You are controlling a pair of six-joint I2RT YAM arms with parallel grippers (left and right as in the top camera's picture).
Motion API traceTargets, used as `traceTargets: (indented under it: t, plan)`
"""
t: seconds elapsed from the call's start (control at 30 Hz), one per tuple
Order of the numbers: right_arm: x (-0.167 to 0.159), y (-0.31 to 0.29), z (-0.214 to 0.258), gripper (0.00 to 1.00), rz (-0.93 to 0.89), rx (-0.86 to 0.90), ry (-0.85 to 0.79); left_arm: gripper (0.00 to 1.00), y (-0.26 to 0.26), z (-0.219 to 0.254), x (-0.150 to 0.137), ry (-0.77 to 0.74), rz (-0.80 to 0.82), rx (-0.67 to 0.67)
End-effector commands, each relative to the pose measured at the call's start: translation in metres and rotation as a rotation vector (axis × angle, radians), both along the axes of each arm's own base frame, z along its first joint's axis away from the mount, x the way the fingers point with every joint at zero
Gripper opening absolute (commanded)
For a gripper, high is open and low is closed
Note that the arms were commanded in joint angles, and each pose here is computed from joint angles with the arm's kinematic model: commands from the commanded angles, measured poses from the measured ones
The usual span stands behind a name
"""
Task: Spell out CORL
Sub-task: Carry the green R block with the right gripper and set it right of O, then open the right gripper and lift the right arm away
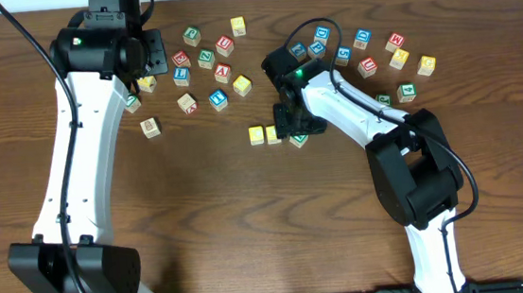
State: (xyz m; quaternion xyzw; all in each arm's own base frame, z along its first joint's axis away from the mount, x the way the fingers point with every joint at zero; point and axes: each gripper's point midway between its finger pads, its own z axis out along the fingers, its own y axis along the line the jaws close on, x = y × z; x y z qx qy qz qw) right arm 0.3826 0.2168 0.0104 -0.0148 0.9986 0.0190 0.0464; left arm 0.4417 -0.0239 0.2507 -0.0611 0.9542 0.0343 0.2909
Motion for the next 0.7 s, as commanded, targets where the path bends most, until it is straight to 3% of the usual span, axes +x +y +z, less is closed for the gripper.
traceTargets:
  t: [0.0, 0.37, 0.53, 0.67]
  plan:
    - [-0.003, 0.0, -0.001, 0.65, -0.004, 0.003, 0.017, 0.53, 0.0, -0.002, -0.002, 0.007, 0.004, -0.006]
    - [0.037, -0.018, 0.088, 0.69, -0.033, 0.076, -0.139, 0.52, -0.01, 0.004, 0.008, -0.039, -0.029, -0.051]
    - [0.05, -0.044, 0.128, 0.72, -0.094, 0.106, -0.218, 0.52, -0.022, 0.003, 0.031, -0.094, -0.087, -0.086]
    - [0.052, -0.06, 0.143, 0.72, -0.114, 0.108, -0.24, 0.52, -0.027, -0.029, 0.059, -0.081, -0.136, -0.066]
